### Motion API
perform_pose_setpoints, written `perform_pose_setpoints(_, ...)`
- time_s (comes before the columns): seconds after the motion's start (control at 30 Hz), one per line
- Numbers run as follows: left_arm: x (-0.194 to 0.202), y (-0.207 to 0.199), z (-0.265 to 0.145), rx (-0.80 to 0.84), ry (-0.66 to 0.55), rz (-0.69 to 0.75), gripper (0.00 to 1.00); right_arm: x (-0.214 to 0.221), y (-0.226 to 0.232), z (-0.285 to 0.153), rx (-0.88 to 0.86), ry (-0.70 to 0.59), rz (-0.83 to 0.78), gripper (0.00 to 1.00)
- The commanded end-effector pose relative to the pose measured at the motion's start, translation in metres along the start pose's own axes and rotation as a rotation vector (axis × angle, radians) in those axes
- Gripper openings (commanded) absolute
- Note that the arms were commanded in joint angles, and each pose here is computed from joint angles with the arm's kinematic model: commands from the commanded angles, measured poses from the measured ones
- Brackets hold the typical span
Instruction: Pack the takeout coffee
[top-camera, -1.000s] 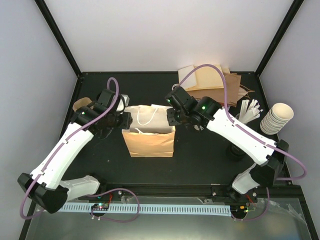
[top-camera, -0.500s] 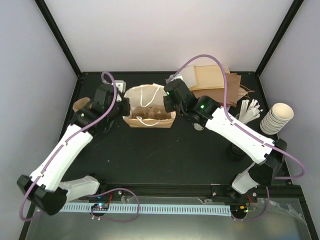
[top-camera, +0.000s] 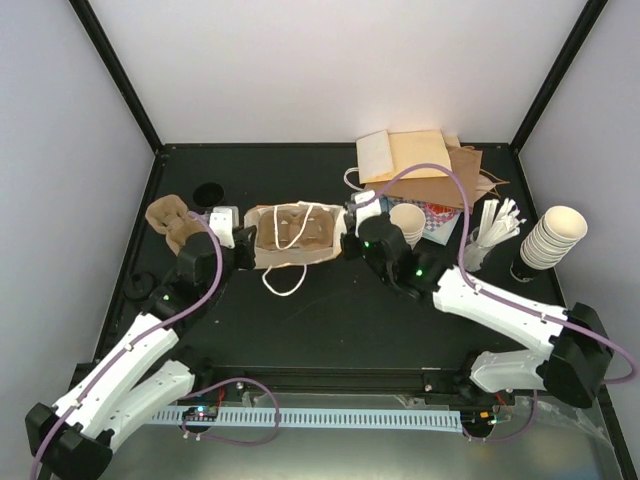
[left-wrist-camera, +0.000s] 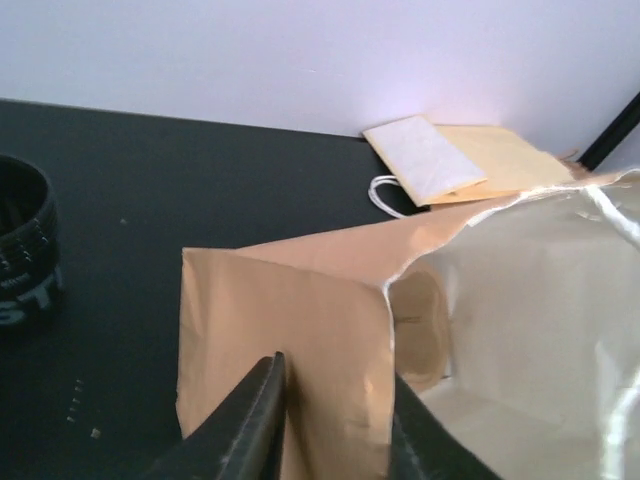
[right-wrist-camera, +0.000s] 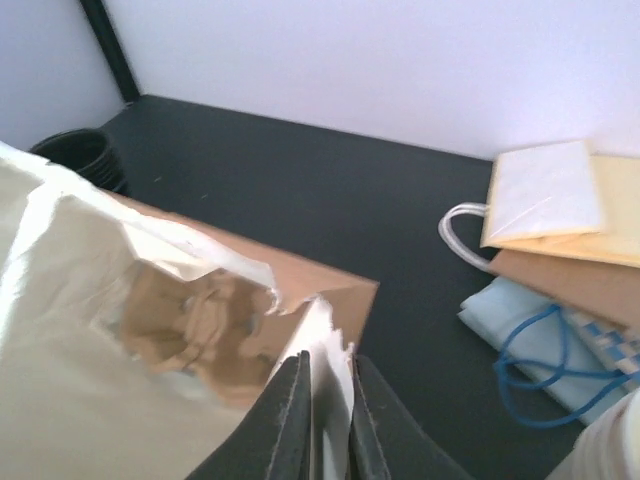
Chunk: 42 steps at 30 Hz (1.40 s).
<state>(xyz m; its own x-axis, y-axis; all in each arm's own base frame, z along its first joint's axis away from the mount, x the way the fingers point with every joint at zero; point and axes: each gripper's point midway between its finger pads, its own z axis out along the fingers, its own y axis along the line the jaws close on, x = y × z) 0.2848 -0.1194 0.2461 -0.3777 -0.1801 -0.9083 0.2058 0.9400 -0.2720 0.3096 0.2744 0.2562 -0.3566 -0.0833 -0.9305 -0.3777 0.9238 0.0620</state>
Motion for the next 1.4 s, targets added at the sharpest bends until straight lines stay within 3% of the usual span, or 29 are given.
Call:
perform_pose_setpoints(0.0, 0.005, -0.019, -0.013, 0.12, 0.031, -0.082, 0.3, 0.002, 0.028, -0.025, -0.131, -0.062, -0.008, 0.18)
perform_pose_setpoints(0.2, 0.03, -0.032, -0.032, 0.216, 0.142, -0.146, 0.45, 0.028, 0.041, -0.044, -0.176, 0.021, -0.044, 0.27)
perform_pose_setpoints(0.4, 0.059, -0.03, -0.035, 0.227, 0.234, -0.188, 0.49, 0.047, 0.035, -0.046, -0.14, 0.079, -0.052, 0.29)
perform_pose_setpoints(0.6, 0.049, -0.028, -0.035, 0.205, 0.206, -0.185, 0.5, 0.023, 0.029, -0.045, -0.076, 0.04, -0.072, 0.33)
perform_pose_setpoints(0.8, 0.011, -0.03, -0.03, 0.137, 0.192, -0.17, 0.52, -0.016, 0.037, -0.029, -0.035, 0.067, -0.153, 0.34)
perform_pose_setpoints(1.17, -0.043, -0.022, 0.051, 0.038, 0.322, -0.129, 0.53, -0.088, 0.027, 0.035, -0.044, 0.123, -0.166, 0.35)
perform_pose_setpoints(1.37, -0.062, -0.003, 0.102, 0.001, 0.459, -0.164, 0.56, -0.132, 0.016, 0.012, -0.026, 0.042, -0.174, 0.37)
